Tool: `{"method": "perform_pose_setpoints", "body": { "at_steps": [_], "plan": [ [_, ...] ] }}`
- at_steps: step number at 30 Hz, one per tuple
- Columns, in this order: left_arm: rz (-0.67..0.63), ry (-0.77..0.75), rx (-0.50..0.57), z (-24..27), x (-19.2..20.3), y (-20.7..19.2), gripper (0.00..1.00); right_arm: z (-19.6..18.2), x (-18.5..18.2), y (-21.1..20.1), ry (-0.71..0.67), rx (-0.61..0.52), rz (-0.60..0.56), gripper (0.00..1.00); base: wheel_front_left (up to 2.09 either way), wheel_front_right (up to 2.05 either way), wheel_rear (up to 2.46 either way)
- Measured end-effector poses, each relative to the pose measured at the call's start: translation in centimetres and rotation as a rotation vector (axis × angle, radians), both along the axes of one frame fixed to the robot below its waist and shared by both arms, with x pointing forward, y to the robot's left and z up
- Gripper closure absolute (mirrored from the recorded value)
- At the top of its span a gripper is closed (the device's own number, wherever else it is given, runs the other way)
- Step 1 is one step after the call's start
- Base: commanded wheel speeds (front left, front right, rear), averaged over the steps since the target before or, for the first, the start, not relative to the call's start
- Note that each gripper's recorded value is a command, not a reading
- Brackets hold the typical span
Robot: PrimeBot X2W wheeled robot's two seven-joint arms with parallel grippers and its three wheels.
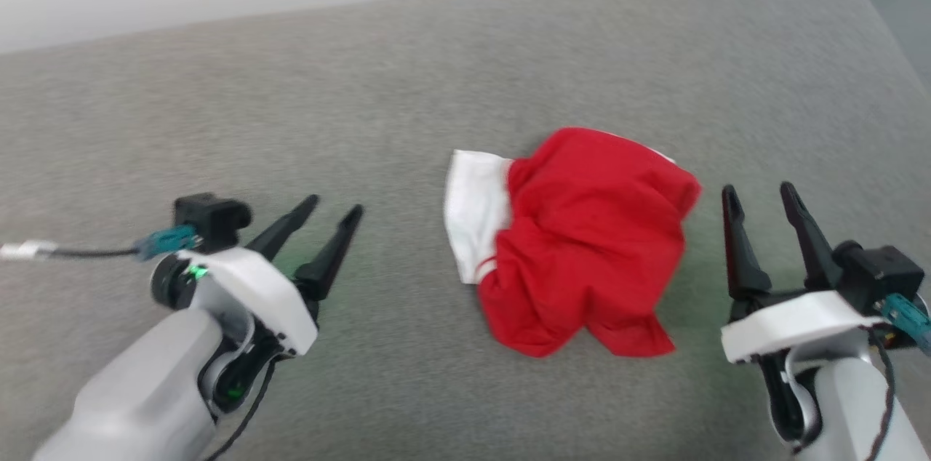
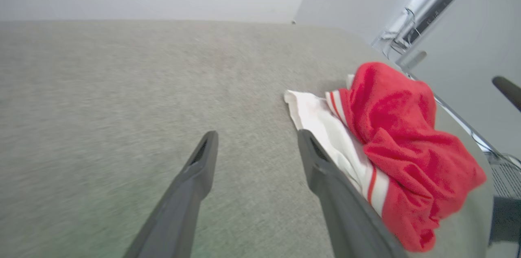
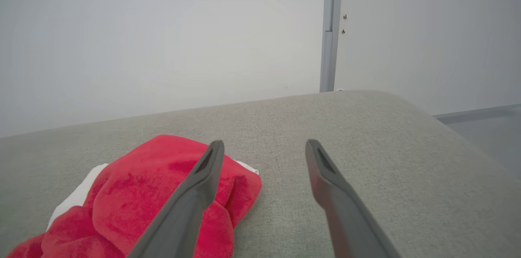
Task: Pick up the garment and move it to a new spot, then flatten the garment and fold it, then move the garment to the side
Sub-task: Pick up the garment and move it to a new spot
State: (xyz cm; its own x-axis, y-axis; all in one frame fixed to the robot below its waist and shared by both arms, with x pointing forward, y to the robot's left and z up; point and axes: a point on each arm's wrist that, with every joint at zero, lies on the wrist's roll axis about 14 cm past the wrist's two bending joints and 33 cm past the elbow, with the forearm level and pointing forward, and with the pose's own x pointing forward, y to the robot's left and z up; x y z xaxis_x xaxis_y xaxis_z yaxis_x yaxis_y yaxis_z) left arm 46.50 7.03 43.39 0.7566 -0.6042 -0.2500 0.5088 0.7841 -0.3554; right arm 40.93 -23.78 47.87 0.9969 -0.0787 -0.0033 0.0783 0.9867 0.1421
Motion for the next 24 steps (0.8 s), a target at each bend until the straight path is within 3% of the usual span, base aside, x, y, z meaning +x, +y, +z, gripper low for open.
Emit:
{"method": "perform_pose_setpoints", "body": {
  "at_steps": [4,12,24],
  "plan": [
    [0.202,-0.021,-0.027,0.2,-1.4,5.1,0.0,-0.1,0.1,1.0,-0.001,0.001,0.033,0.0,0.0,0.0,0.0],
    [0.434,-0.059,0.029,-0.6,-7.4,11.6,0.0,0.2,-1.4,2.2,-0.007,0.009,0.07,0.0,0.0,0.0,0.0],
    [0.561,-0.262,0.134,3.2,-11.2,14.5,0.0,2.3,-2.6,1.6,-0.07,0.003,0.055,0.0,0.0,0.0,0.0]
  ]
}}
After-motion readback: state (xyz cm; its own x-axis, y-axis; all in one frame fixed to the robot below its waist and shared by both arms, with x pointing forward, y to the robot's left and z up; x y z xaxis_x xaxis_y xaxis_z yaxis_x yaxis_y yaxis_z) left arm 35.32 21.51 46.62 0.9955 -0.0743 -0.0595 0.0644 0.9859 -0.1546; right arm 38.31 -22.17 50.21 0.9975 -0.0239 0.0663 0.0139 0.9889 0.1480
